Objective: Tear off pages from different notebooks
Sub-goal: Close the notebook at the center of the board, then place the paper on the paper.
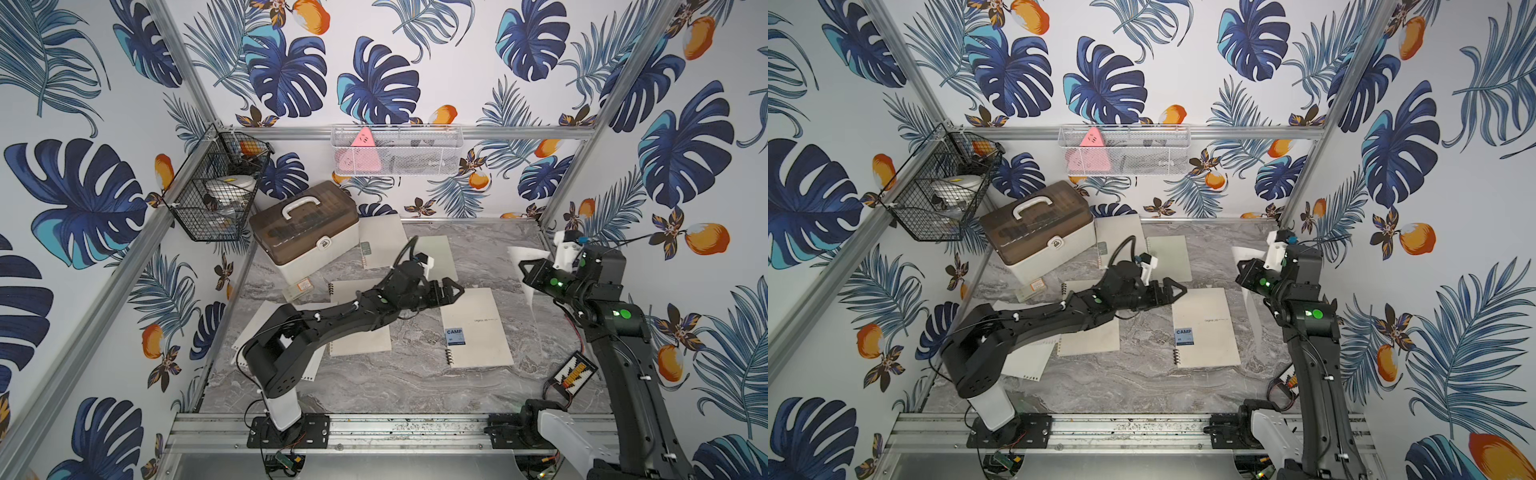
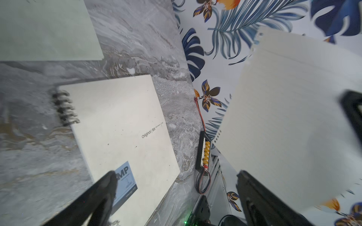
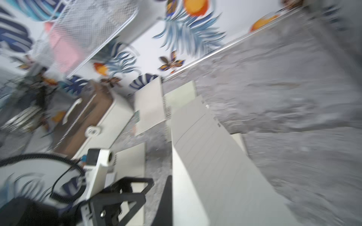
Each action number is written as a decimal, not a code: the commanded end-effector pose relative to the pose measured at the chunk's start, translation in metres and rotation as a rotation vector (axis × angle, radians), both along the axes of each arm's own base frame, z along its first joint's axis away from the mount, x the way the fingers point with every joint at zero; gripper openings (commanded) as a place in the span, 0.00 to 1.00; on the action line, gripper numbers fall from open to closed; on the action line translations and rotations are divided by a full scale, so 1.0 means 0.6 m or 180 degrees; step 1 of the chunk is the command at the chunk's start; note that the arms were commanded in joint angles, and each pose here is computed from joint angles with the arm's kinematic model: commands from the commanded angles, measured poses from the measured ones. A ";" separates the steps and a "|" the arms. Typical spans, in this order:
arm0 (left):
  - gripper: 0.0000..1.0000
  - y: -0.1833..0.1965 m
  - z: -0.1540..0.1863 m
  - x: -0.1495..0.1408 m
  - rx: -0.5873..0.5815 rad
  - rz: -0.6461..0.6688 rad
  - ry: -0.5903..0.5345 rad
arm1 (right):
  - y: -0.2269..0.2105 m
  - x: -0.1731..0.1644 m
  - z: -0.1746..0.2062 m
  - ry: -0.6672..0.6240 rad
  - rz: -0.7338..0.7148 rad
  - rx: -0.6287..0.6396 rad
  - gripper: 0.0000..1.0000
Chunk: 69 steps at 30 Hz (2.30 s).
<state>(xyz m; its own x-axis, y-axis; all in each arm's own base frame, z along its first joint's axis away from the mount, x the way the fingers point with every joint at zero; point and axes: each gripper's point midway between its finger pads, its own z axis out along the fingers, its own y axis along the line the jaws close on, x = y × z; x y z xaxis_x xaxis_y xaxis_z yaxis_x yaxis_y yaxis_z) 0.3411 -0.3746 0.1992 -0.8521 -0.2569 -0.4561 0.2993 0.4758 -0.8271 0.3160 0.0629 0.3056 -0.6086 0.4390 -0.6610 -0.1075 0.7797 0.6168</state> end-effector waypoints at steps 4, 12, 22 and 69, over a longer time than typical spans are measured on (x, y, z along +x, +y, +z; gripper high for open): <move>0.99 0.093 0.118 -0.072 -0.0099 -0.0673 -0.1430 | 0.172 -0.066 0.096 -0.0600 0.1944 0.0956 0.00; 0.99 0.157 0.136 -0.097 -0.0095 -0.0769 -0.1768 | 0.309 -0.087 0.091 -0.0485 0.2730 0.1043 0.00; 0.21 0.164 0.152 -0.101 -0.0446 -0.0823 -0.1767 | 0.316 -0.049 0.048 -0.0302 0.2556 0.1096 0.00; 0.99 0.813 -0.178 -0.097 0.0542 0.3988 0.1705 | -0.027 0.073 -0.209 0.0726 -0.0357 -0.0665 1.00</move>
<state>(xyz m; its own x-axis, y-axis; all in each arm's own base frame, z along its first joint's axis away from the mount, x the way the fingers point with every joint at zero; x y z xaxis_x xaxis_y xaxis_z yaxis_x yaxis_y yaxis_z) 0.2757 0.1252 0.0917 -0.1315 -0.9604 -0.2456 -0.7571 0.2573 -0.6005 0.3548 0.0435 0.1766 -0.7192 0.3826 -0.5800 0.1348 0.8957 0.4236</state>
